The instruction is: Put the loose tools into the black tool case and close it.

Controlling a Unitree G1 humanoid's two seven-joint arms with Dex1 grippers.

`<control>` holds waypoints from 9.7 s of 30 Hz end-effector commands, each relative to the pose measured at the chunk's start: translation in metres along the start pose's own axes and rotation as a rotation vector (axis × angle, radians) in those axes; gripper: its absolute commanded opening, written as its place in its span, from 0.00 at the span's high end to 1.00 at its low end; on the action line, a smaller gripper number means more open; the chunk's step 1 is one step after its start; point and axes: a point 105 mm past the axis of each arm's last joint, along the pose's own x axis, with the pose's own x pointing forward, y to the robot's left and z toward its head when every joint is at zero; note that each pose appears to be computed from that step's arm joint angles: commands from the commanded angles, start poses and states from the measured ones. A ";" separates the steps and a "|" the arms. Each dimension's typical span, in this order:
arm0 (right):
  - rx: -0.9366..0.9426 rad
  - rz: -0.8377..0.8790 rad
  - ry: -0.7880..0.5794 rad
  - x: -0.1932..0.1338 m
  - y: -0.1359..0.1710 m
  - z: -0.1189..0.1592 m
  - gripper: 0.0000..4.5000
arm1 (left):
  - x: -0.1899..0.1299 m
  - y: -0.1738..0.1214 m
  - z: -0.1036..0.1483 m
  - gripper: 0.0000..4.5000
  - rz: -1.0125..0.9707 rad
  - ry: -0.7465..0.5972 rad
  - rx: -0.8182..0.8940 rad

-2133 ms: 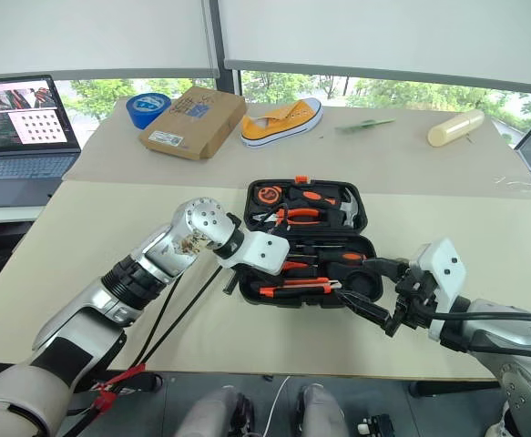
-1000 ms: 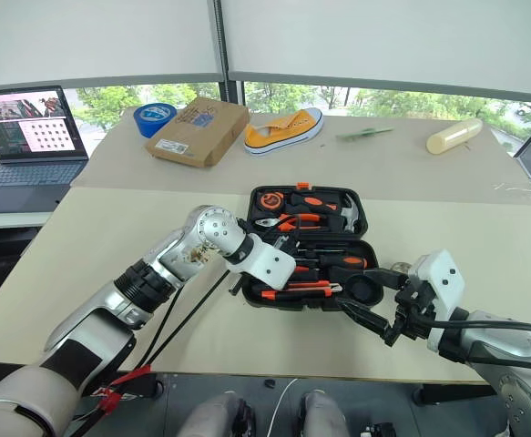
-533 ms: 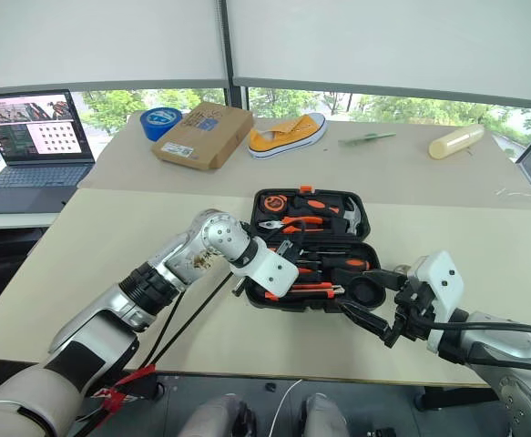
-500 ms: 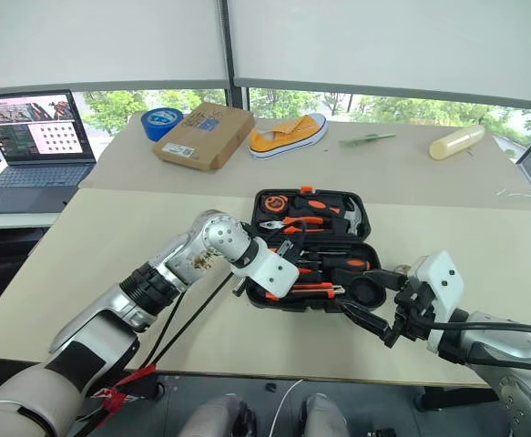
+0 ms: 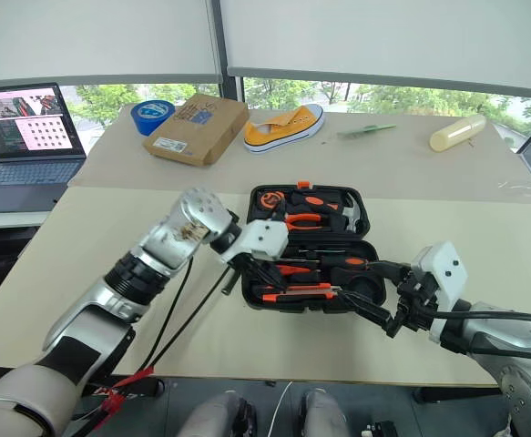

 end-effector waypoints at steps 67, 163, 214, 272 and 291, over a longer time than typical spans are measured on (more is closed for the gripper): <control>-0.385 0.233 0.380 0.022 -0.022 -0.023 1.00 | -0.073 -0.044 -0.007 0.00 0.319 -0.239 -0.110; 0.181 -0.186 0.254 0.081 -0.110 0.000 0.17 | -0.063 0.021 -0.115 0.23 0.722 -0.206 -1.063; -0.690 -0.221 -0.262 0.021 -0.029 0.022 1.00 | -0.092 -0.039 -0.100 0.92 1.162 -0.306 -0.402; -0.343 0.258 0.247 0.007 -0.008 -0.022 1.00 | 0.001 0.019 0.005 1.00 0.250 -0.194 0.132; -0.347 0.150 0.208 0.055 -0.012 -0.034 1.00 | 0.035 0.007 -0.045 1.00 0.151 0.056 0.323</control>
